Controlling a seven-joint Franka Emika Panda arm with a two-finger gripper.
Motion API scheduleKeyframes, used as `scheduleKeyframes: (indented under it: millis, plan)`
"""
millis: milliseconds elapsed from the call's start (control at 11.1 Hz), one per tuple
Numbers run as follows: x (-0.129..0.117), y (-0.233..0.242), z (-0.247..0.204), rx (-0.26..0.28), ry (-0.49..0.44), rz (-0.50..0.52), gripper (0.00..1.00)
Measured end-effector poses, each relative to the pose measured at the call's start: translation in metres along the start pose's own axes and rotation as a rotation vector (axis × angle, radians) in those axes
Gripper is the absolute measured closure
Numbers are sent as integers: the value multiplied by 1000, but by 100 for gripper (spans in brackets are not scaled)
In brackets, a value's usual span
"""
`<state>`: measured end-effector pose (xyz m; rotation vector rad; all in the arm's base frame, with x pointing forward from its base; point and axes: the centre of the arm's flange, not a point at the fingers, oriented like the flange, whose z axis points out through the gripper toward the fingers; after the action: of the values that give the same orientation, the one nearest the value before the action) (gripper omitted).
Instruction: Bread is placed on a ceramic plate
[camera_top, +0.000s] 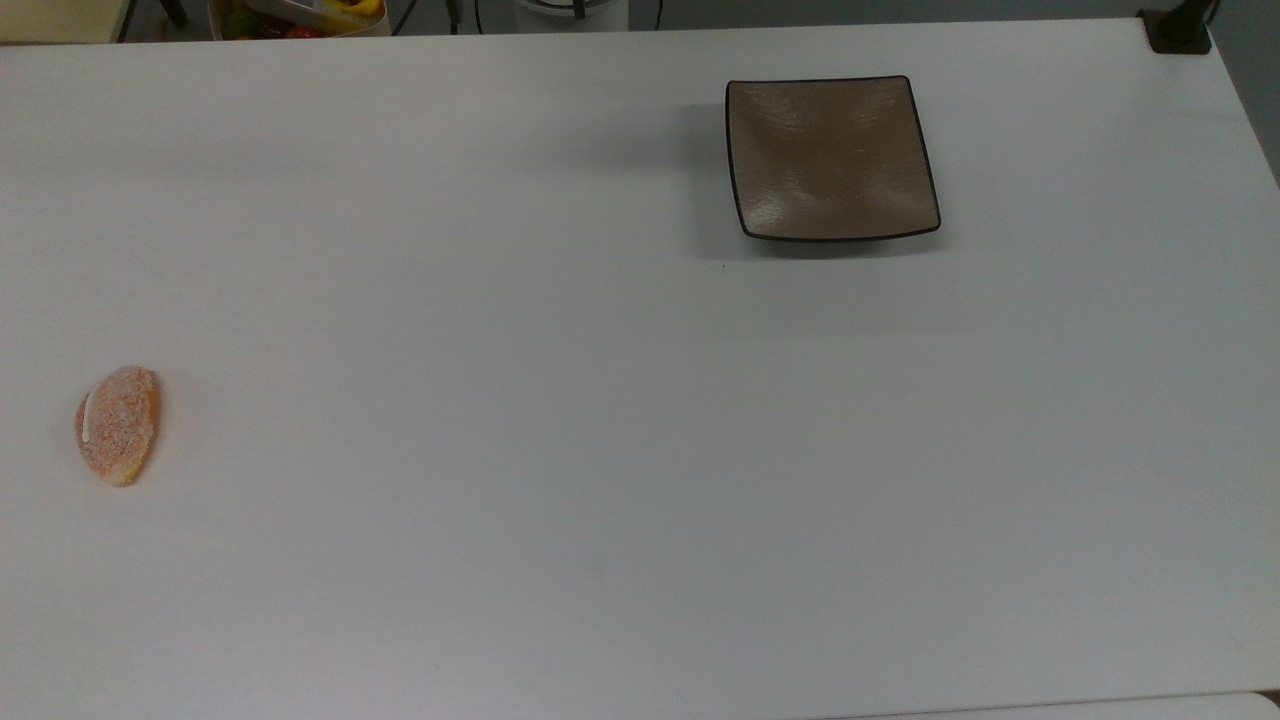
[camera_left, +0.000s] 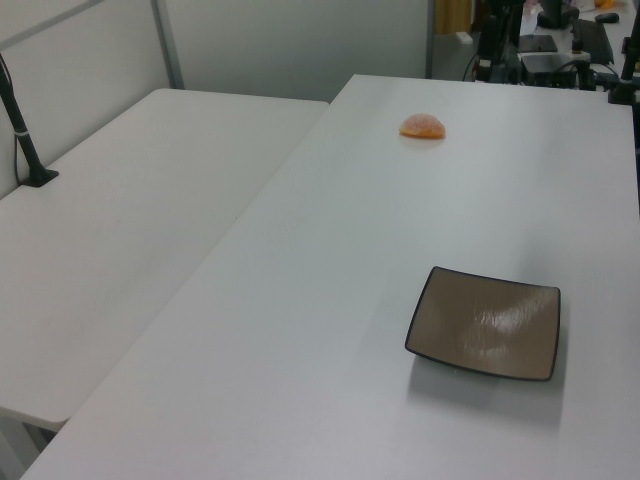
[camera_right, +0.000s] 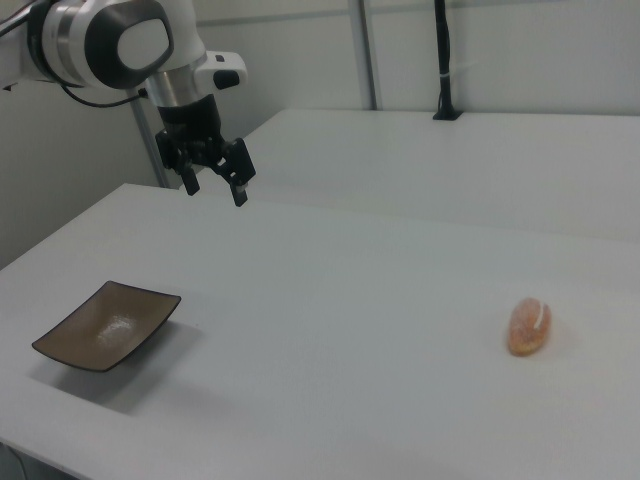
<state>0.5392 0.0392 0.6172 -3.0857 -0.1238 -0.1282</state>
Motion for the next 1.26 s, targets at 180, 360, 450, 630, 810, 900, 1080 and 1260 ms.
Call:
scheduleKeyframes:
  millis: [180,360,450,630,810,900,1080,1260]
  plan:
    - [1,0,2,0,-4,0,0]
    - [1,0,3,0,-5,0,0]
    - [1,0,3,0,-5,0,0]
    - [1,0,3,0,-6,0,0]
    - [2,0,3,0,-6,-4,0]
    - [2,1,3,0,-6,-24,0]
    - [2,4,5,0,-9,-114,0]
    - [3,9,9,0,-17,-185,0]
